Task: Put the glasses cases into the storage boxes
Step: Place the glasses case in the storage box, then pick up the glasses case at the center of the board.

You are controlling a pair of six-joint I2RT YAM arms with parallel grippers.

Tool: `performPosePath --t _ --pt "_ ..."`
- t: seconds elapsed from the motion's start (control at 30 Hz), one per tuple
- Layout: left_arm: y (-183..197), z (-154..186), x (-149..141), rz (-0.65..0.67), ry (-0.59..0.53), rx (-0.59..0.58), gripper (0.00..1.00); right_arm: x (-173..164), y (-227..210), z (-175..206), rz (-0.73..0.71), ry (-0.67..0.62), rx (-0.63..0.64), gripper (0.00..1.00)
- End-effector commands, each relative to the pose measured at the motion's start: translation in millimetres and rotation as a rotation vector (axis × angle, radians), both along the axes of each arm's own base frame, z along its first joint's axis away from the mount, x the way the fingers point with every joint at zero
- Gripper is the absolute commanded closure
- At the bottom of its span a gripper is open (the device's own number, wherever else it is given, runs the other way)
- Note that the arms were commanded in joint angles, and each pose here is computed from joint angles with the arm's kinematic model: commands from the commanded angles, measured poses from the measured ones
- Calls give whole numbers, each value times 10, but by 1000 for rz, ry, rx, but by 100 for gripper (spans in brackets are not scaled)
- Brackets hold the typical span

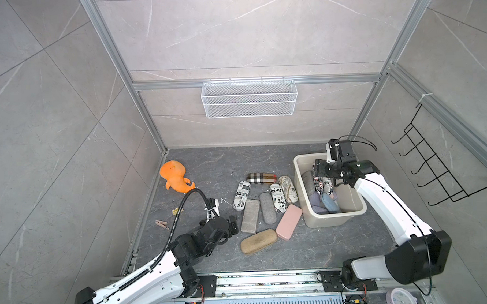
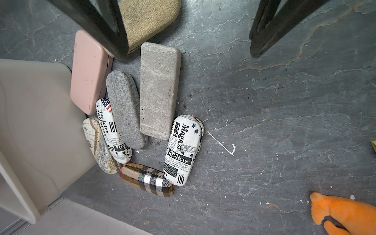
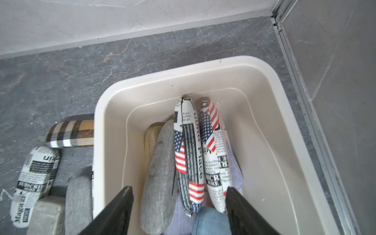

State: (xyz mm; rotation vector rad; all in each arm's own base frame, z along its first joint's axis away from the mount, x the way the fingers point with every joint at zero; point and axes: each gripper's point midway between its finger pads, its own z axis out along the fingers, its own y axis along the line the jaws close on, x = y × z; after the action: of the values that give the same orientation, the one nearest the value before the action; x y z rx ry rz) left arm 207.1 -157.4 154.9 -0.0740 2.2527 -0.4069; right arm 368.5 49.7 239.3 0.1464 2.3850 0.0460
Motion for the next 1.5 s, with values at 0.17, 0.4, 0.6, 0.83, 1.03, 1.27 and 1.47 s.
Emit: performPosePath --t 0.17,0.4,0.6,0.83,1.03,1.27,1.47 --pt "-312 169 182 -77 -42 33 4 -530 -46 357 -31 -210 128 24" --pt "-546 78 343 -115 -8 133 5 -747 15 205 -7 -251 210 27" --pt "-736 -176 405 -172 85 246 6 -870 42 213 8 -327 264 27" --pt "-888 -569 418 -167 295 363 5 -811 150 33 17 -171 289 27" --pt "-1030 -881 410 -188 451 341 3 -828 292 -15 82 -161 341 14" --pt "-1024 -1137 293 -191 541 353 1 -860 304 -51 94 -143 338 10" --pt "-991 -1290 251 -161 578 363 12 -858 329 -56 102 -138 349 12"
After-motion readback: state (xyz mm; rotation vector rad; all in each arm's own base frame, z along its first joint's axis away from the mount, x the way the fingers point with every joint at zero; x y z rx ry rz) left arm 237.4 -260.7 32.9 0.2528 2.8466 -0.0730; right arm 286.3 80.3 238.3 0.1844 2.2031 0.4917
